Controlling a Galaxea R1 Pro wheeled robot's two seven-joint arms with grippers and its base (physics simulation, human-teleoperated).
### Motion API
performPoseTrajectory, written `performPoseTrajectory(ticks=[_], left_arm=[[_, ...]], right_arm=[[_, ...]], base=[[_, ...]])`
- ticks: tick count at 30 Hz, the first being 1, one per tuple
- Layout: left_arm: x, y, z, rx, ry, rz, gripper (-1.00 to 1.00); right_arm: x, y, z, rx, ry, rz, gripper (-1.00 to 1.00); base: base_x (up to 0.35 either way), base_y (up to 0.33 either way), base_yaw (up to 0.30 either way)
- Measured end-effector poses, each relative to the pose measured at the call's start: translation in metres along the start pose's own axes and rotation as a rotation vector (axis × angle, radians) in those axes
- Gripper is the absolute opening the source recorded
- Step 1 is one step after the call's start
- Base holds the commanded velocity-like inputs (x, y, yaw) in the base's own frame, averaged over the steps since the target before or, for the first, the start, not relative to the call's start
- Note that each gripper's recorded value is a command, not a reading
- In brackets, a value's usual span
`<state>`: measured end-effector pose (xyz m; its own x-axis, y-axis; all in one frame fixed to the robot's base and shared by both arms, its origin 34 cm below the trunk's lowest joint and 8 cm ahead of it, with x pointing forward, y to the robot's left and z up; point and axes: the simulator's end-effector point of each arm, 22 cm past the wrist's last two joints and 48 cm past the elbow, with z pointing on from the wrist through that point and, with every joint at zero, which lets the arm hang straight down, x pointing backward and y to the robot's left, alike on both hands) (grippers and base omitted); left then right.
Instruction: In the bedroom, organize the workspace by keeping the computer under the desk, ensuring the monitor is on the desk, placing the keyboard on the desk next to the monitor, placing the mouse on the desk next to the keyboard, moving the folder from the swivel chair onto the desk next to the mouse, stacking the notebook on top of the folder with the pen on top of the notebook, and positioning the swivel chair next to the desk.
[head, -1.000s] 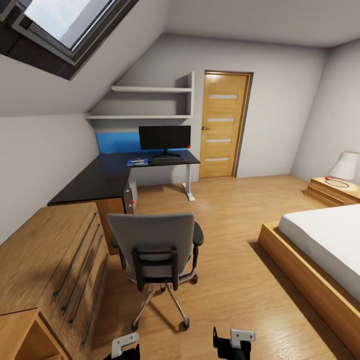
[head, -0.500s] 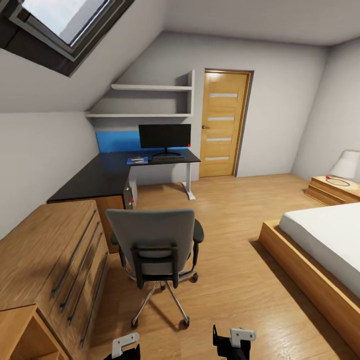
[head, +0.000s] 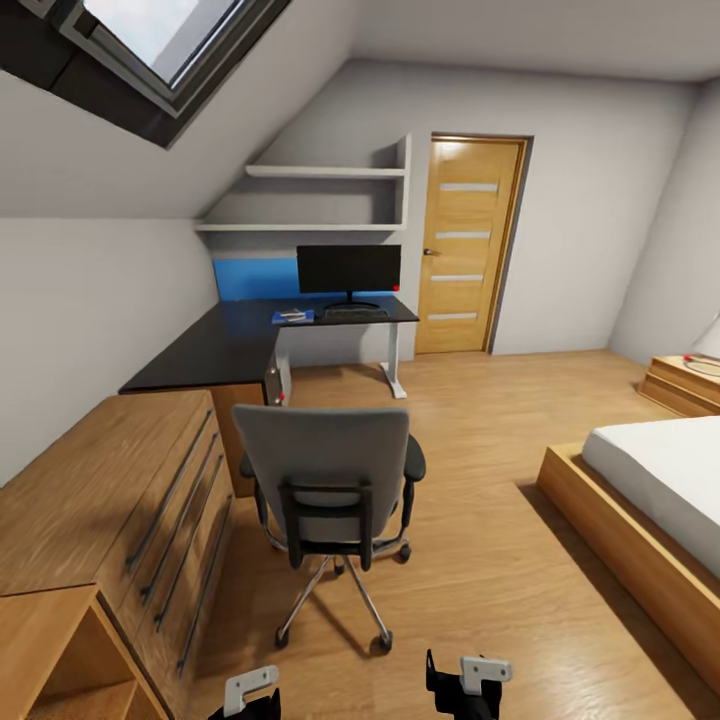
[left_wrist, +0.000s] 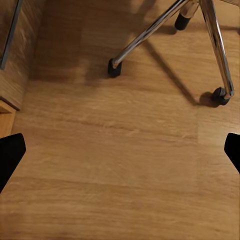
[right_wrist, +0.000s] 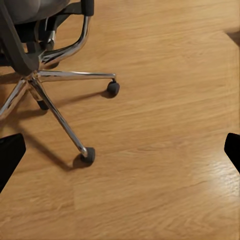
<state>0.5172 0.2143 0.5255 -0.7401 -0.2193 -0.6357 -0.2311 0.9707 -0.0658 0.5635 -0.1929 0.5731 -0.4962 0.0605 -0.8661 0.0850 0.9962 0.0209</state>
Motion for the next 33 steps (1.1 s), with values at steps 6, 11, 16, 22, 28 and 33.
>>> performPoseTrajectory(ticks=[6, 11, 16, 22, 28, 33], left_arm=[[0.007, 0.001, 0.008, 0.000, 0.000, 0.000, 1.00], [0.014, 0.001, 0.014, 0.001, 0.000, 0.000, 1.00], [0.027, 0.003, 0.020, -0.001, 0.013, 0.005, 1.00], [0.039, 0.004, 0.028, -0.003, 0.022, 0.007, 1.00], [0.055, 0.008, 0.035, -0.008, 0.040, 0.010, 1.00], [0.023, -0.015, 0.043, 0.029, -0.012, -0.004, 1.00]], right_arm=[[0.010, 0.000, 0.005, 0.000, 0.000, 0.000, 1.00], [0.018, -0.001, 0.009, 0.000, 0.000, -0.001, 1.00], [0.026, -0.001, 0.012, -0.001, -0.001, -0.002, 1.00], [0.036, 0.000, 0.017, -0.004, -0.001, -0.003, 1.00], [0.044, 0.005, 0.022, -0.015, -0.008, -0.004, 1.00], [0.034, 0.037, 0.033, -0.063, -0.009, 0.026, 1.00]], base=[[0.000, 0.000, 0.020], [0.000, 0.000, 0.005], [0.000, 0.000, 0.001], [0.000, 0.000, 0.000], [0.000, 0.000, 0.000], [0.000, 0.000, 0.000]])
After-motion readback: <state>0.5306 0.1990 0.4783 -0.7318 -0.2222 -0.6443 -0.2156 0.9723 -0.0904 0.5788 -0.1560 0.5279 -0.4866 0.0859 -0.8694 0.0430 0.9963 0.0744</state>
